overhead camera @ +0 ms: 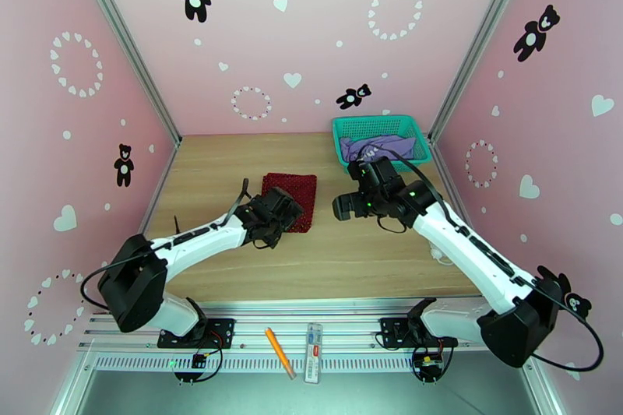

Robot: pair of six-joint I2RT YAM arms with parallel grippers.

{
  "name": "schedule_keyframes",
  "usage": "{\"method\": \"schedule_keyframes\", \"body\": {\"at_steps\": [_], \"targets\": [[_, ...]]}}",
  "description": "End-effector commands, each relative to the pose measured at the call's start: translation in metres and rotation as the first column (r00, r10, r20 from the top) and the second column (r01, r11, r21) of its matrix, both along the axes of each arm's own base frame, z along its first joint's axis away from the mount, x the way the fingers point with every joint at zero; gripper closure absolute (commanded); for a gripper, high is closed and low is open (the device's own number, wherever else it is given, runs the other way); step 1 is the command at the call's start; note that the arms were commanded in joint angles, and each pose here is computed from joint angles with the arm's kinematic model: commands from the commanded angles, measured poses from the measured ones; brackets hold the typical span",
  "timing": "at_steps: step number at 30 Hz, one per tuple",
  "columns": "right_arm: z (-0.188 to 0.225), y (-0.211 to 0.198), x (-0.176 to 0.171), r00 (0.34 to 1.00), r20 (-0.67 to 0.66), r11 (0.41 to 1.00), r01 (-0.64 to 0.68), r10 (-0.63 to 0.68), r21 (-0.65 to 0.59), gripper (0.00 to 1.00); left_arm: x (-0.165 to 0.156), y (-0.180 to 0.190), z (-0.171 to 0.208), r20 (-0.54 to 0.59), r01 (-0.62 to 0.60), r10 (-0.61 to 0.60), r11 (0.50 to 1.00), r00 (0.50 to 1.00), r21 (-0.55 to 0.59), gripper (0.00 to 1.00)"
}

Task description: Fold and stack the mixed laundry pile

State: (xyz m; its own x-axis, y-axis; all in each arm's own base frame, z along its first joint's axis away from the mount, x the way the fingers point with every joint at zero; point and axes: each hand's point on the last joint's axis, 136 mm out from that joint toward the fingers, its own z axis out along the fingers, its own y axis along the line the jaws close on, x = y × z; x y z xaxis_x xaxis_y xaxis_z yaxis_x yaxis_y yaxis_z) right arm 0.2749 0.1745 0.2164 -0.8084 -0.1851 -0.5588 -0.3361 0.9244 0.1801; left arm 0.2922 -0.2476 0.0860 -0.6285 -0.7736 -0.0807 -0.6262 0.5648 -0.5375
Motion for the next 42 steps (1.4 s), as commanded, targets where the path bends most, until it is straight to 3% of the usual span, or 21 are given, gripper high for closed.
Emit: {"method": "schedule_keyframes", "body": {"at_steps": [1,13,16,22,26,31,34,38,42], "targets": [[0.002,-0.008,-0.004,1.000,0.022,1.000,0.003,-0.003,-0.011,0.01,0.010,0.000,-0.005,0.006,-0.122,0.122,0.992,0.992,-0.022,0.02],[-0.010,-0.012,-0.005,1.000,-0.005,1.000,0.007,-0.007,-0.028,0.01,0.028,0.001,-0.053,-0.050,-0.194,0.195,0.981,0.980,0.021,0.02],[-0.009,-0.013,-0.006,1.000,-0.008,1.000,0.006,-0.006,-0.028,0.01,0.032,0.008,-0.062,-0.049,-0.204,0.207,0.977,0.977,0.061,0.09],[-0.008,-0.013,-0.007,1.000,-0.011,1.000,0.007,-0.007,-0.021,0.04,0.047,0.032,-0.056,-0.019,-0.184,0.189,0.972,0.982,0.148,0.40],[-0.008,-0.009,-0.004,1.000,-0.016,1.000,0.009,-0.009,-0.001,0.05,0.058,0.051,-0.053,-0.022,-0.104,0.112,0.967,0.993,0.232,0.73],[-0.009,-0.003,-0.001,0.999,-0.036,0.999,0.037,-0.036,0.035,0.09,0.070,0.069,-0.056,-0.088,0.105,-0.085,0.960,0.992,0.260,0.87],[-0.013,0.011,0.004,0.998,-0.064,0.995,0.034,-0.028,0.096,0.10,0.079,0.072,-0.056,-0.166,0.313,-0.273,0.902,0.947,0.299,0.96],[-0.024,0.033,0.015,0.995,-0.100,0.990,-0.011,0.026,0.143,0.11,0.082,0.069,-0.057,-0.297,0.581,-0.501,0.735,0.813,0.350,1.00],[-0.037,0.046,0.036,0.990,-0.107,0.992,-0.078,0.088,0.095,0.09,0.073,0.057,-0.056,-0.338,0.723,-0.639,0.612,0.691,0.320,1.00]]}}
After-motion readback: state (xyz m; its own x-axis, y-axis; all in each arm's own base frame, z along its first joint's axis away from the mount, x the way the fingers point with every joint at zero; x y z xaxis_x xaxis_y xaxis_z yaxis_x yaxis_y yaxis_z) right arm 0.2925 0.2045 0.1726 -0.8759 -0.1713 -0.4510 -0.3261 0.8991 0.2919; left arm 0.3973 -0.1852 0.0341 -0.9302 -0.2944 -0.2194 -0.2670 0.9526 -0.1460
